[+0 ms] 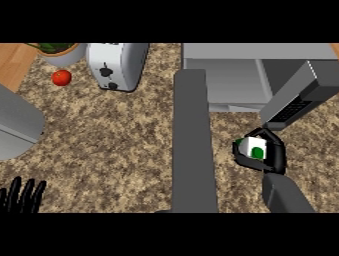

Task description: Pick up the milk, place it into the microwave and close the microwave

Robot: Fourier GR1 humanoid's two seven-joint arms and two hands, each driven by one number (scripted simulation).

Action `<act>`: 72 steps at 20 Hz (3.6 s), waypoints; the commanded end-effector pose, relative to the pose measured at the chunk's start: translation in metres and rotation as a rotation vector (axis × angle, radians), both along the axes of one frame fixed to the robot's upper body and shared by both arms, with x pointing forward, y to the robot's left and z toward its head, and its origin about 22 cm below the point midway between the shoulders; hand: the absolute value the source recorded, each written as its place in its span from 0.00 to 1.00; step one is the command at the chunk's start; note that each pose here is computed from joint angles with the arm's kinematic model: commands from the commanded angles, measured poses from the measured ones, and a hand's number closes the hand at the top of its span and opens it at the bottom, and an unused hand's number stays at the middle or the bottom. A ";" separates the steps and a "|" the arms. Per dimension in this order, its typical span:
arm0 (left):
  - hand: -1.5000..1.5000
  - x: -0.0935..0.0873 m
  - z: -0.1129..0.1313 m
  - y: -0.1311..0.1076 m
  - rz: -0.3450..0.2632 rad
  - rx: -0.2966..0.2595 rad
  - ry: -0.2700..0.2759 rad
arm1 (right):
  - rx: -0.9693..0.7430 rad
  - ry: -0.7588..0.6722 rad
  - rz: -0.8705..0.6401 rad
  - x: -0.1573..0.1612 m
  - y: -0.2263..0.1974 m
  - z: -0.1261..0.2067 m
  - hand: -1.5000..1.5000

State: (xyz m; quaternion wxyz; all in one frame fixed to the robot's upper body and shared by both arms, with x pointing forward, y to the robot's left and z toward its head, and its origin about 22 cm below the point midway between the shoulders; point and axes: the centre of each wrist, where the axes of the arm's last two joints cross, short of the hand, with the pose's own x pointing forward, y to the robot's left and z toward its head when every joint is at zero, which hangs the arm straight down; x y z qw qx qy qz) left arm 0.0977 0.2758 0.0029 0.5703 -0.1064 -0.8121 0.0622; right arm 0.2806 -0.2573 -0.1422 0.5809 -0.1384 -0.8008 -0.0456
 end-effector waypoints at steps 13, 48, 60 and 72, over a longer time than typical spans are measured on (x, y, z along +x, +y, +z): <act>0.00 -0.015 0.014 -0.016 -0.024 -0.006 -0.003 | -0.032 -0.067 0.054 -0.071 -0.005 0.053 1.00; 0.00 -0.021 -0.013 0.010 0.006 -0.005 0.022 | -0.001 0.062 0.003 0.077 0.089 0.088 1.00; 0.00 -0.010 0.004 0.022 -0.026 -0.013 0.017 | -0.206 0.130 -0.097 0.102 0.035 0.088 1.00; 0.00 -0.003 -0.006 0.019 -0.072 -0.008 0.007 | -0.465 0.027 -0.200 0.116 0.013 0.108 1.00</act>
